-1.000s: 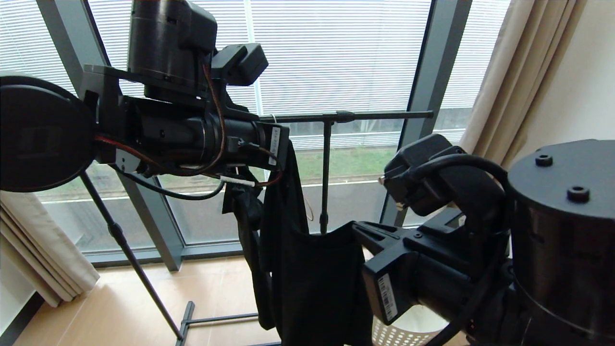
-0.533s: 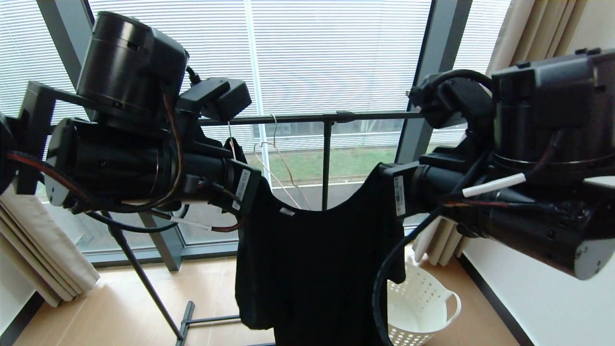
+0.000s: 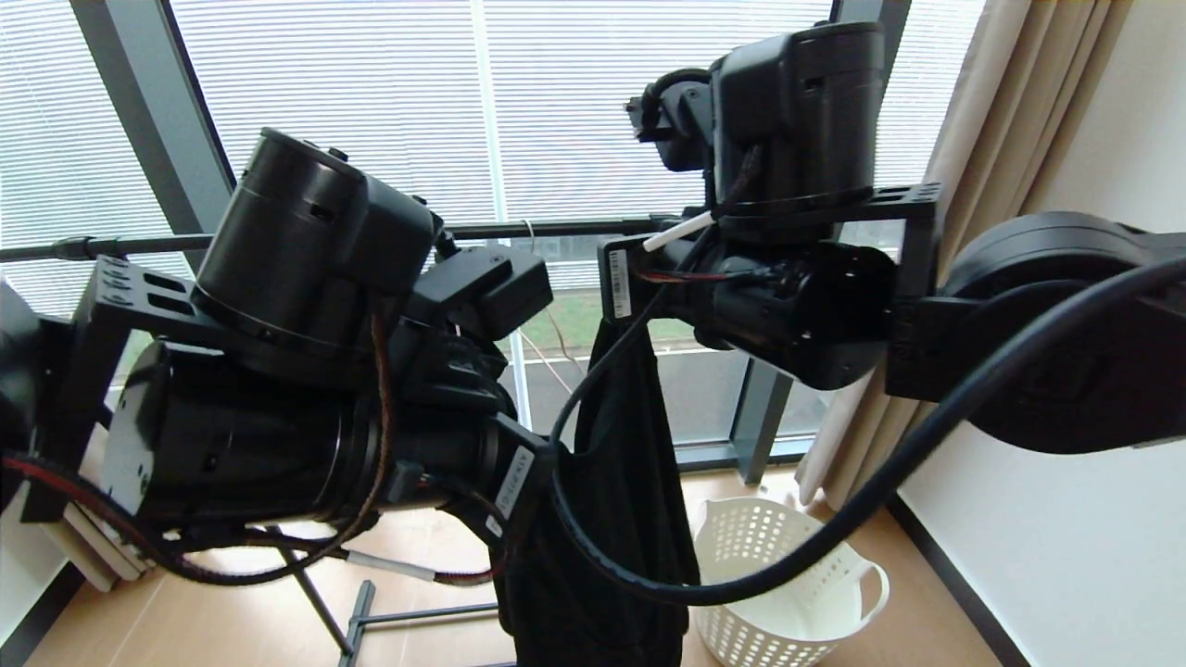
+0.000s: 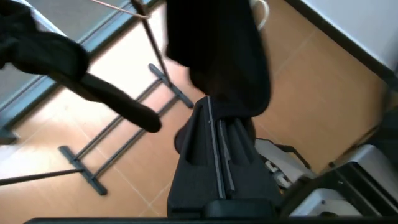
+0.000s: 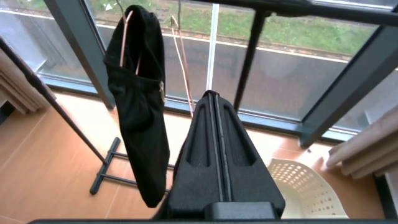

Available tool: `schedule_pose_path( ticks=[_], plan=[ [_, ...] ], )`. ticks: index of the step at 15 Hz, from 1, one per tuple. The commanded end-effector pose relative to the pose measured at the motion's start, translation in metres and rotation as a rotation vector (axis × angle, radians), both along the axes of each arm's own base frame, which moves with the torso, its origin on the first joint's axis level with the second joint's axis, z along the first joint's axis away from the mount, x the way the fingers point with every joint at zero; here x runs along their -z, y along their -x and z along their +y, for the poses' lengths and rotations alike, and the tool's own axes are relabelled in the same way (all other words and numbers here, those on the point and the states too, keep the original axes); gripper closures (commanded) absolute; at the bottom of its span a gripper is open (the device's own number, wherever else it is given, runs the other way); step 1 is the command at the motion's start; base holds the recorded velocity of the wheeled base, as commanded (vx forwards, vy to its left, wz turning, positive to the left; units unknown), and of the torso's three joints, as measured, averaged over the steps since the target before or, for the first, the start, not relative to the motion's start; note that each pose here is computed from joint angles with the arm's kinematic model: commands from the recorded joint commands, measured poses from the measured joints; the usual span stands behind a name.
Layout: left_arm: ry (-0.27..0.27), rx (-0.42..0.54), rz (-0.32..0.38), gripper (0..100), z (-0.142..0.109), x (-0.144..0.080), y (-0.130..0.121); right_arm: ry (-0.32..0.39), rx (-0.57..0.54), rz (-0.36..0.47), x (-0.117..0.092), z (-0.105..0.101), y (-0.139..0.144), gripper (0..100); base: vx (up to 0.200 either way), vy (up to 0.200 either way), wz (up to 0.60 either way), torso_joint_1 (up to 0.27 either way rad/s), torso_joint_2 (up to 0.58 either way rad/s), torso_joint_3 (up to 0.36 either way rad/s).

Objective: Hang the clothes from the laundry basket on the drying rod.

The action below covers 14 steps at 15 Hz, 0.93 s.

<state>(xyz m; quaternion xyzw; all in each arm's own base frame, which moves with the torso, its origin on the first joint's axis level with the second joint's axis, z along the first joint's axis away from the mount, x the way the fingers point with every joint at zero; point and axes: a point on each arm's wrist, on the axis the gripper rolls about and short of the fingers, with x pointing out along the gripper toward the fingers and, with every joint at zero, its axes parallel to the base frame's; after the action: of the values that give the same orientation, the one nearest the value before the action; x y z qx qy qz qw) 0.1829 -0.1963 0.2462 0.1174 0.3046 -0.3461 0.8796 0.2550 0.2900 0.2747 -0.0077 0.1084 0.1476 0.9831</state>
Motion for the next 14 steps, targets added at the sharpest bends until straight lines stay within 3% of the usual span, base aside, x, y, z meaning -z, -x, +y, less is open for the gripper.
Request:
schedule_pose_path(
  ticks=[1,6,9,12,14],
  plan=[
    [0.013,0.066,0.032,100,-0.02,0.005,0.015,0.026,-0.002,0.02,0.021,0.022,-0.017,100,0.0,0.0,0.0,0.0,0.0,0.0],
    [0.038,0.051,0.044,100,-0.026,0.007,0.015,0.02,-0.003,0.021,0.021,0.023,-0.018,100,0.0,0.0,0.0,0.0,0.0,0.0],
    [0.066,-0.033,0.06,100,-0.013,0.004,0.008,0.022,0.019,0.026,0.019,0.008,-0.017,100,0.0,0.0,0.0,0.0,0.0,0.0],
    [0.068,-0.121,0.052,100,0.011,0.004,-0.001,0.027,0.051,0.038,0.013,-0.024,-0.011,100,0.0,0.0,0.0,0.0,0.0,0.0],
    [0.066,-0.206,0.034,100,0.026,0.003,-0.015,0.027,0.034,0.049,0.007,-0.05,0.01,100,0.0,0.0,0.0,0.0,0.0,0.0]
  ],
)
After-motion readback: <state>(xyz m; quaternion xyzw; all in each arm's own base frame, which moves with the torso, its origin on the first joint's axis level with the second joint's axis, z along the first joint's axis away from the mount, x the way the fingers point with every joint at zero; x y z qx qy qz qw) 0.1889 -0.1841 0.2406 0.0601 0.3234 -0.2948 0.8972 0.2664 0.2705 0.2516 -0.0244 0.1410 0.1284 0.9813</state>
